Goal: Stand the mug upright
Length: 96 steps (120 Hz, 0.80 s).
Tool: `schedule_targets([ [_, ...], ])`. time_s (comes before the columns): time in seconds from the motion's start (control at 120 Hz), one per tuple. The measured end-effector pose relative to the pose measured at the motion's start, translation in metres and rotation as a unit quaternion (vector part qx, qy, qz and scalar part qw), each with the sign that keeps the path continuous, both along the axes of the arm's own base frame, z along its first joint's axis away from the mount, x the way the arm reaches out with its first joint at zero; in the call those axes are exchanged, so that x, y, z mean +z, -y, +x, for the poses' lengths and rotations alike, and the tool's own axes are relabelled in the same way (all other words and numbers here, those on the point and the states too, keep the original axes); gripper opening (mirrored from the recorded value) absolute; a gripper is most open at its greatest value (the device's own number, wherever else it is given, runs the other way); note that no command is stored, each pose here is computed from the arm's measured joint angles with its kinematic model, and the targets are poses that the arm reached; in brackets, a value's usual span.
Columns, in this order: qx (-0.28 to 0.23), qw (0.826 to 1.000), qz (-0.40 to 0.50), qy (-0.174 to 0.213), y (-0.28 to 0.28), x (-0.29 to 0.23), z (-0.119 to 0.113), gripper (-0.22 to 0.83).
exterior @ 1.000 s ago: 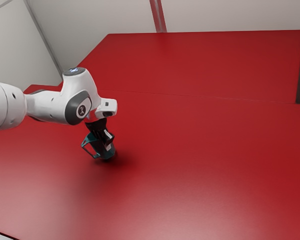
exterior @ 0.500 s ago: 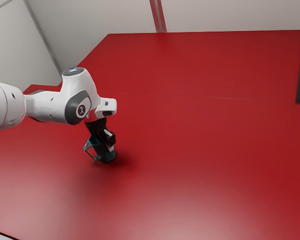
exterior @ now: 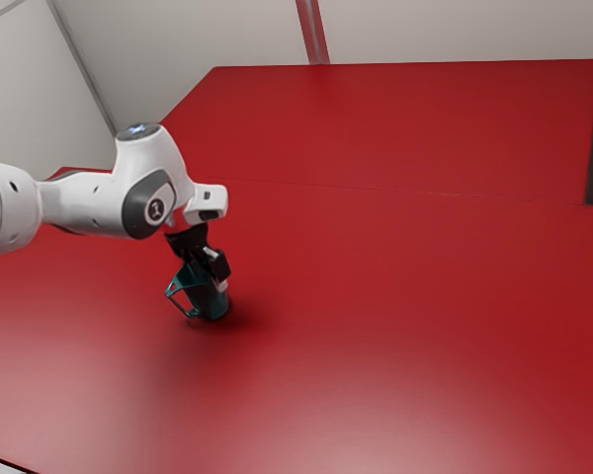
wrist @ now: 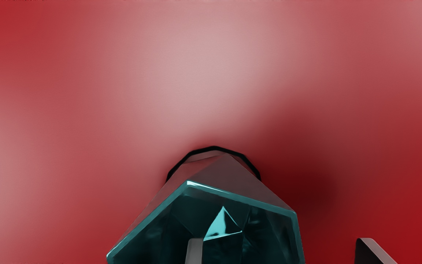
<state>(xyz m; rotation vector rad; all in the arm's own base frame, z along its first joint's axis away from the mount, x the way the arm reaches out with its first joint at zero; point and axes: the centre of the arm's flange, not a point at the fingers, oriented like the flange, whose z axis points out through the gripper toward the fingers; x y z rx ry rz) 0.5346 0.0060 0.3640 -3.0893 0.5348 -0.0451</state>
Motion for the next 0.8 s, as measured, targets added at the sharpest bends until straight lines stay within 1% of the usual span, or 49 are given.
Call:
schedule_targets([
  [0.225, 0.000, 1.000, -0.005, 0.022, 0.002, 0.037, -0.005, 0.45],
  [0.333, 0.002, 0.999, -0.005, 0.034, 0.003, 0.061, 0.001, 0.46],
  [0.4, 0.004, 0.999, -0.004, 0.040, 0.003, 0.080, 0.009, 0.47],
  [0.467, 0.008, 0.999, -0.004, 0.042, 0.003, 0.099, 0.018, 0.50],
  [0.592, 0.021, 0.999, -0.001, 0.040, 0.001, 0.137, 0.050, 0.55],
  [0.675, 0.030, 0.999, -0.003, 0.029, 0.001, 0.156, 0.067, 0.57],
  [0.733, 0.034, 0.999, -0.005, 0.020, 0.003, 0.165, 0.073, 0.58],
  [0.8, 0.039, 0.999, -0.011, 0.005, 0.003, 0.169, 0.074, 0.59],
])
